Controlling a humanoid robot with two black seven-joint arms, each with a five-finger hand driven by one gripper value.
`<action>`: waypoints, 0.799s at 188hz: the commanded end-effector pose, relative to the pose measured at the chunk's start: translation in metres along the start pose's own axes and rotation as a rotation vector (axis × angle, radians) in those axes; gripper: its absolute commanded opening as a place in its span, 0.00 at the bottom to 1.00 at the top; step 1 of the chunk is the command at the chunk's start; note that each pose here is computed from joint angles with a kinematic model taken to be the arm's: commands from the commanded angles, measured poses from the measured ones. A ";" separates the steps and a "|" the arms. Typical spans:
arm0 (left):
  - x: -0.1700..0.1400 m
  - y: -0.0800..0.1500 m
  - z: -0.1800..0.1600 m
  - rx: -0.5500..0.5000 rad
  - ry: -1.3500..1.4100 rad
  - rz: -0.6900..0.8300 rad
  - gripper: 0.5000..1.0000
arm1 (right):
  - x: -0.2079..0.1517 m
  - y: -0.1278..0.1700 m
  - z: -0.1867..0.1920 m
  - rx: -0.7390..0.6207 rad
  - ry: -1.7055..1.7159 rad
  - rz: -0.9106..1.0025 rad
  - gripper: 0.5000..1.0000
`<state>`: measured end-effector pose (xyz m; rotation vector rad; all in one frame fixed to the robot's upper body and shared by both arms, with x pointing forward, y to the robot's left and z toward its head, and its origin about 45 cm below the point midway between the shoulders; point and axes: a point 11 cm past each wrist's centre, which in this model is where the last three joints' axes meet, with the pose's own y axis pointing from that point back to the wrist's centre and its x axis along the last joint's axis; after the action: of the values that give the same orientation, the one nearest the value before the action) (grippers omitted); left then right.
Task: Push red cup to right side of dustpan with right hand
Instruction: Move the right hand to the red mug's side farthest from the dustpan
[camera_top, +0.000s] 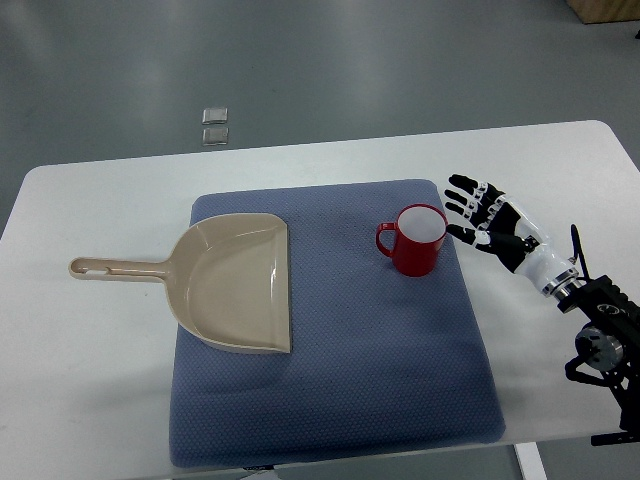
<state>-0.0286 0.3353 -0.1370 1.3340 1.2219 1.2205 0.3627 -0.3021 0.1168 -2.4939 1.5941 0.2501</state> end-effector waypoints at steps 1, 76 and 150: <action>0.000 0.000 0.000 0.001 0.000 0.001 1.00 | -0.003 0.000 0.001 -0.004 0.015 -0.017 0.86; 0.000 0.000 0.000 -0.001 0.000 -0.001 1.00 | -0.011 -0.003 0.009 -0.059 0.111 -0.053 0.86; 0.000 0.000 0.000 0.001 0.000 0.001 1.00 | -0.018 -0.007 0.015 -0.073 0.143 -0.060 0.86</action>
<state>-0.0286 0.3354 -0.1370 1.3345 1.2220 1.2207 0.3611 -0.2844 0.1090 -2.6435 1.5902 0.1404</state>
